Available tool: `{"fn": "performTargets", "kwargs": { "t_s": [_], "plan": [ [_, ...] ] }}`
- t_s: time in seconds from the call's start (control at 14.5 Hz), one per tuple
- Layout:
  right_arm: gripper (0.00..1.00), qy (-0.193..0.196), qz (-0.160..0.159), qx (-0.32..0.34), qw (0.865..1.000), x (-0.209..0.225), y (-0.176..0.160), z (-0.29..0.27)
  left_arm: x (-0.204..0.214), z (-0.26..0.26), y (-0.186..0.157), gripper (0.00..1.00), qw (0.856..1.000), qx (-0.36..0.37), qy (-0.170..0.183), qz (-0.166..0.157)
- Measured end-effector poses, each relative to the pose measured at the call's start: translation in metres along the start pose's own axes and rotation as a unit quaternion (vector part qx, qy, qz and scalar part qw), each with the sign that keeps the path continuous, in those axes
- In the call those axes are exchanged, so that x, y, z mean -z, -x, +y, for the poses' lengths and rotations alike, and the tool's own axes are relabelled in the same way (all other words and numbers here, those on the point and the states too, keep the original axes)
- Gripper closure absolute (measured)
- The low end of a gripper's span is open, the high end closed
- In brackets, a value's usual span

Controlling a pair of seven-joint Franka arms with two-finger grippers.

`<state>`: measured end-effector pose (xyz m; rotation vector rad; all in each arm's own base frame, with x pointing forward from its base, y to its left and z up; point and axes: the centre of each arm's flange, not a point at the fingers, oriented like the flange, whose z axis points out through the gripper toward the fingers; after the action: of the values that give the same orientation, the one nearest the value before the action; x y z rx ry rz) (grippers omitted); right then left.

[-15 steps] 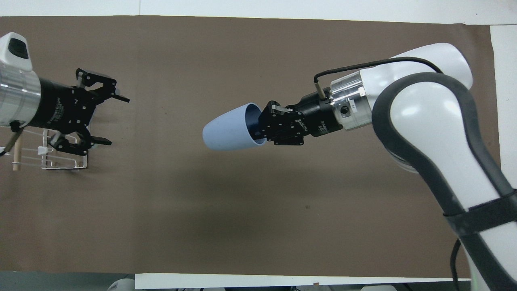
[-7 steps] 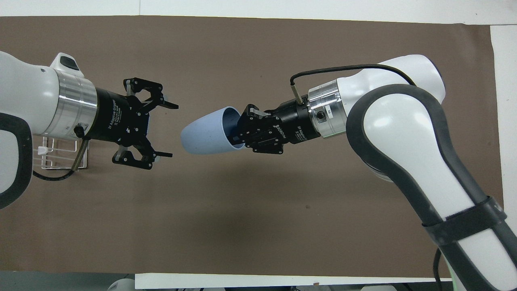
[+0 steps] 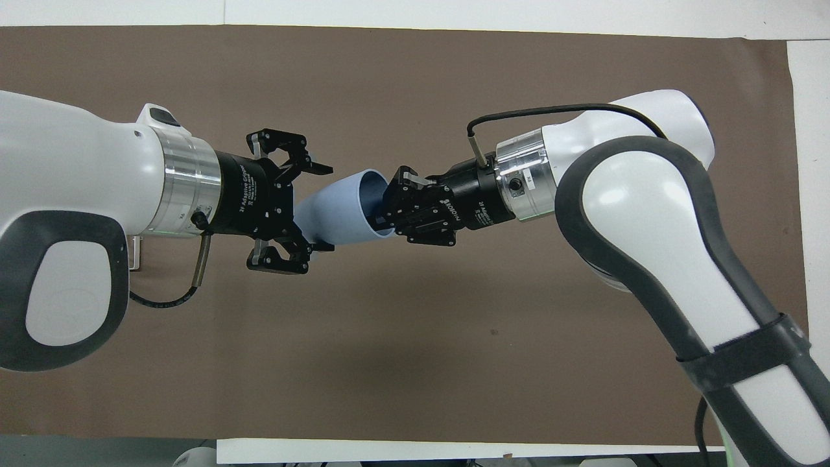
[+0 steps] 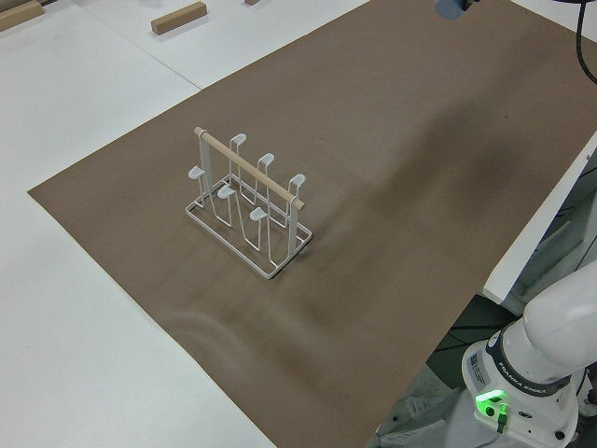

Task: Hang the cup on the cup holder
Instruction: 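Close the left gripper on the cup body held by the right gripper, then open the right gripper and withdraw while the left gripper pulls the cup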

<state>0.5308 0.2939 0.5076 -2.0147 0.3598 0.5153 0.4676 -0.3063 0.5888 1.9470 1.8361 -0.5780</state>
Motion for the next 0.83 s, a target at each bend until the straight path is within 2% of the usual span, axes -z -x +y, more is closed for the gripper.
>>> {"fn": "performTargets", "kwargs": {
  "t_s": [0.34, 0.41, 0.48, 0.83],
  "plan": [
    [0.95, 0.000, 0.000, 0.000, 1.000, -0.0004, 0.0000, 0.0002, -0.0101, -0.0031, 0.0010, 0.05, 1.000, 0.014, 0.002, 0.000],
    [0.95, -0.001, 0.003, -0.001, 1.000, 0.0006, -0.0011, 0.0004, -0.0106, -0.0041, 0.0016, 0.11, 1.000, 0.015, 0.001, 0.000],
    [0.95, -0.002, 0.006, -0.002, 1.000, 0.0022, -0.0024, 0.0009, -0.0104, -0.0048, 0.0022, 0.24, 1.000, 0.015, 0.001, -0.001],
    [0.95, -0.003, 0.006, -0.003, 1.000, 0.0024, -0.0025, 0.0008, -0.0103, -0.0048, 0.0023, 0.25, 1.000, 0.016, 0.002, -0.001]
  ]
}}
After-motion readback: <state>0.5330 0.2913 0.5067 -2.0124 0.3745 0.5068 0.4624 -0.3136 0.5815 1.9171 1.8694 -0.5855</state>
